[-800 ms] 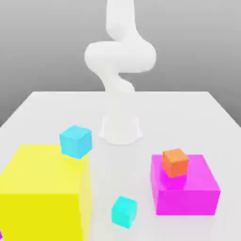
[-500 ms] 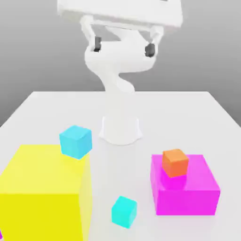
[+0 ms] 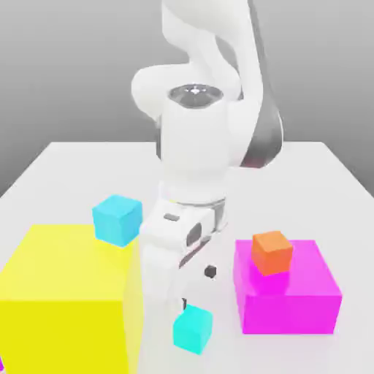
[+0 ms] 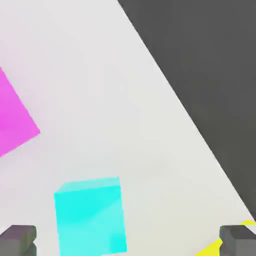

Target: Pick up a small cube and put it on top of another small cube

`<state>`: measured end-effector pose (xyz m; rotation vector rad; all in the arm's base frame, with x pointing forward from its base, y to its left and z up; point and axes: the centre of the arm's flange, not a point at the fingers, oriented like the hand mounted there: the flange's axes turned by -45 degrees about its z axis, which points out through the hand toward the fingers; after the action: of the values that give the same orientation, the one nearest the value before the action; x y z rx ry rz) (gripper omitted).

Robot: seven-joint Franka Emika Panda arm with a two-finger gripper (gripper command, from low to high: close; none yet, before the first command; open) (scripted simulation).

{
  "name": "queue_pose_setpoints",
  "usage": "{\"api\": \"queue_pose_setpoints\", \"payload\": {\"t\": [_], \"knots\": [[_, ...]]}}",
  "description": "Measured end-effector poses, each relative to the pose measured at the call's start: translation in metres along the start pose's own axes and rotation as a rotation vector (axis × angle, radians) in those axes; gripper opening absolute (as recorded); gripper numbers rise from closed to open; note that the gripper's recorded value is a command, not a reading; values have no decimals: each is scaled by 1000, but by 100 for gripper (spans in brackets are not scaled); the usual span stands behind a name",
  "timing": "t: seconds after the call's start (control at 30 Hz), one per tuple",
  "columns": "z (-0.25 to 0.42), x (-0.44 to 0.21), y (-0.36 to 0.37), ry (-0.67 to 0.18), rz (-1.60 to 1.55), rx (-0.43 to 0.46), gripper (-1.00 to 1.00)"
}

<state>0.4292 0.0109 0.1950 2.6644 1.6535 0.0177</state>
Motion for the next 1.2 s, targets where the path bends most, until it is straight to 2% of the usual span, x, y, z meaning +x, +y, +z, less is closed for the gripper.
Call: {"api": "queue_pose_setpoints", "payload": {"t": [0.13, 0.17, 0.37, 0.5, 0.67, 1.0, 1.2], "knots": [[47, -2, -3, -7, -17, 10, 0], [58, -2, -3, -7, -17, 10, -100], [63, -3, -4, -8, -17, 13, -100], [35, -2, -3, -8, -18, 12, -100], [-30, -1, 13, -3, -5, -9, -100], [-194, -47, 47, -28, 216, -65, -100], [-264, -104, 35, -17, 421, -22, -100]]}}
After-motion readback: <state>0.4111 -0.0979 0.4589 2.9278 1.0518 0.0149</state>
